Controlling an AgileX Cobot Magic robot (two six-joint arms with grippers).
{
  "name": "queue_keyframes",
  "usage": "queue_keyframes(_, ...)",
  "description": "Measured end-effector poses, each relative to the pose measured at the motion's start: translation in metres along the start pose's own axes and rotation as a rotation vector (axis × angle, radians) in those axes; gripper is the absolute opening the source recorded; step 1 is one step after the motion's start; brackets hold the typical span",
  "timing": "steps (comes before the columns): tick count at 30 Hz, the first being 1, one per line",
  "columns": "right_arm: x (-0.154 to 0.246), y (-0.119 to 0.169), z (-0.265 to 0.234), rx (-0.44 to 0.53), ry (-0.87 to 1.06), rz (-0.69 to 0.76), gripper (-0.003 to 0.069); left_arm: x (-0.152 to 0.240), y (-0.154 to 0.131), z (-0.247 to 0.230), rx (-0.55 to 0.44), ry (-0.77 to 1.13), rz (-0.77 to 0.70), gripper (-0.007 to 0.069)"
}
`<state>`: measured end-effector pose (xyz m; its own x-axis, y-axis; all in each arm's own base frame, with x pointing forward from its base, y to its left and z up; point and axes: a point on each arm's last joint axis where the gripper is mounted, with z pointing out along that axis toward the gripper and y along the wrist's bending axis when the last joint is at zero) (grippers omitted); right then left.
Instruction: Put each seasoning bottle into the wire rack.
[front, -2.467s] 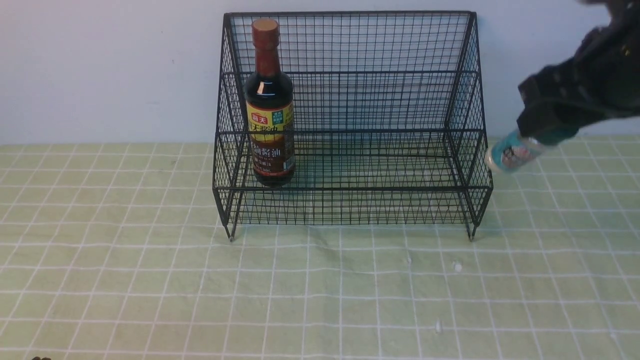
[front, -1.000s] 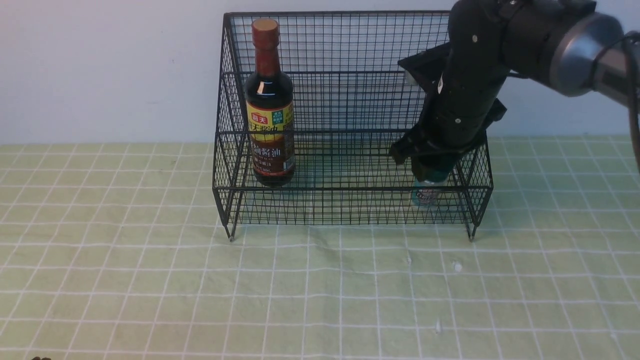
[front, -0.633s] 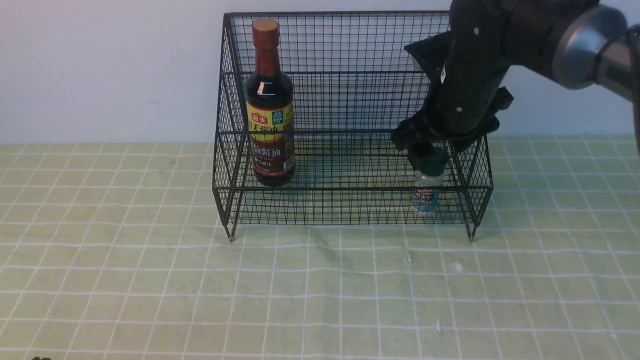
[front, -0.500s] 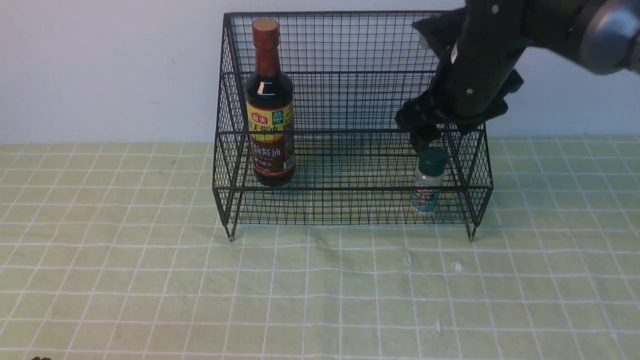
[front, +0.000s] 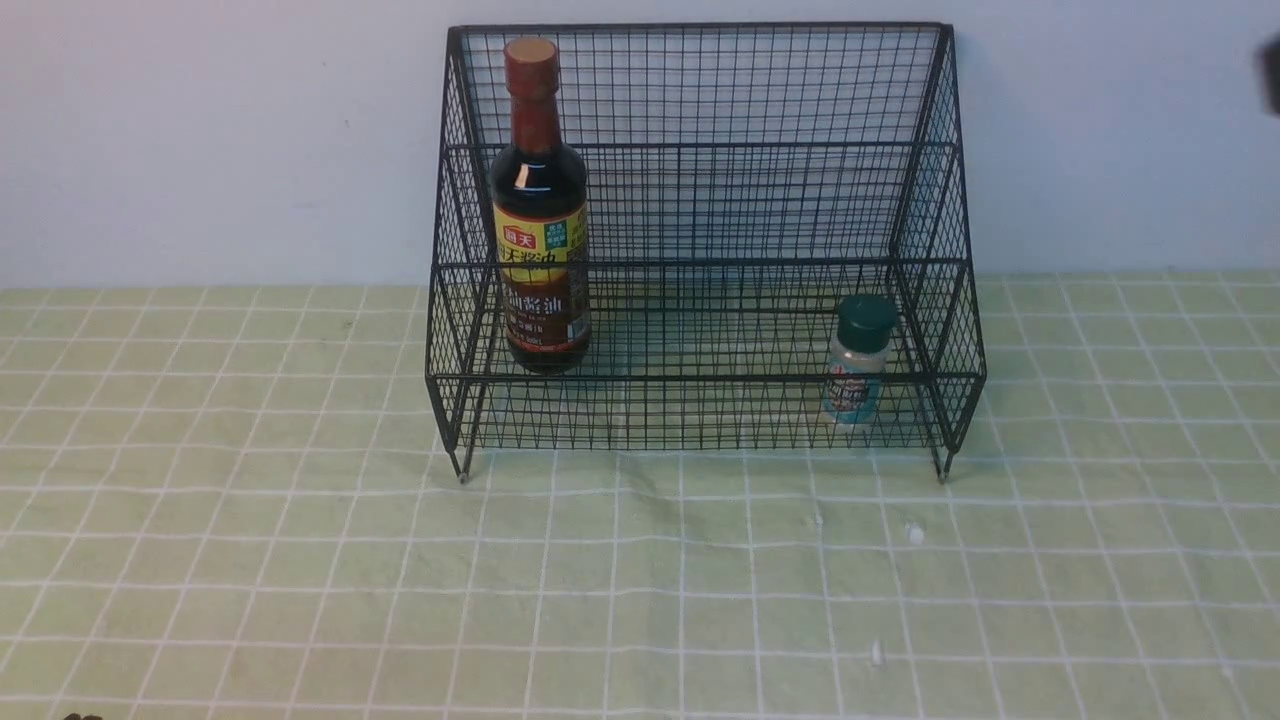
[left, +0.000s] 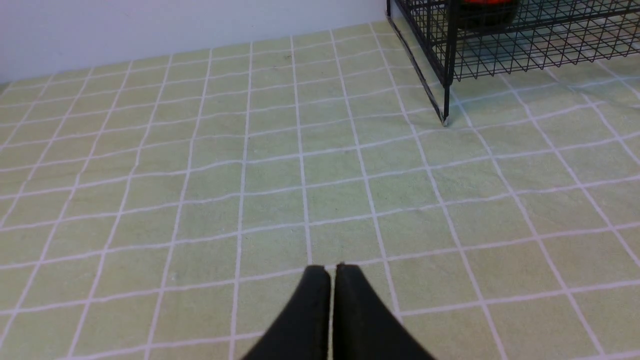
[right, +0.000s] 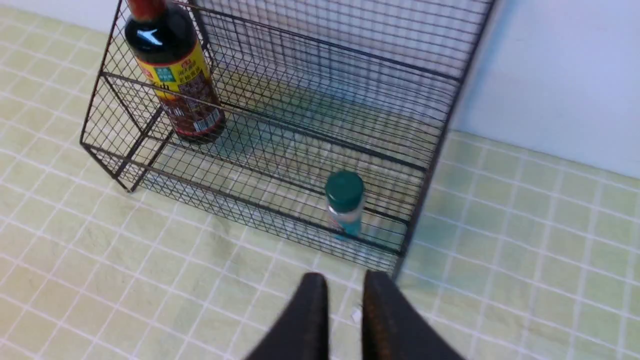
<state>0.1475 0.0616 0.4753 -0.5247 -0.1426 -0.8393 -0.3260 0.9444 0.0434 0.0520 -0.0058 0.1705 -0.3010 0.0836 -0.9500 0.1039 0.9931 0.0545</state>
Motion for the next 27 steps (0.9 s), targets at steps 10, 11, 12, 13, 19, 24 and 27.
queue_keyframes(10, 0.162, -0.019, -0.093, -0.073, -0.762, 0.042, -0.0014, 0.0, 0.0, 0.0, 0.0, 0.0, 0.0, -0.0006)
queue_keyframes(11, 0.179, -0.021, -0.092, -0.085, -0.817, 0.063, -0.0014, 0.0, 0.0, 0.0, 0.0, 0.0, 0.0, -0.0006)
queue_keyframes(12, 0.185, -0.021, -0.089, -0.093, -0.838, 0.074, -0.0014, 0.0, 0.0, 0.0, 0.0, 0.0, 0.0, -0.0006)
queue_keyframes(13, 0.192, -0.021, -0.083, -0.092, -0.839, 0.076, -0.0014, 0.0, 0.0, 0.0, 0.0, 0.0, 0.0, -0.0006)
queue_keyframes(19, 0.206, -0.021, -0.053, -0.089, -0.768, 0.079, -0.0014, 0.0, 0.0, 0.0, -0.001, -0.001, -0.001, -0.0006)
queue_keyframes(24, 0.207, -0.02, -0.049, -0.101, -0.755, 0.092, -0.0015, 0.0, 0.0, 0.0, -0.001, -0.001, -0.001, -0.0006)
queue_keyframes(27, 0.208, -0.02, -0.049, -0.096, -0.75, 0.088, -0.0015, 0.0, 0.0, 0.0, 0.0, -0.001, -0.002, -0.0006)
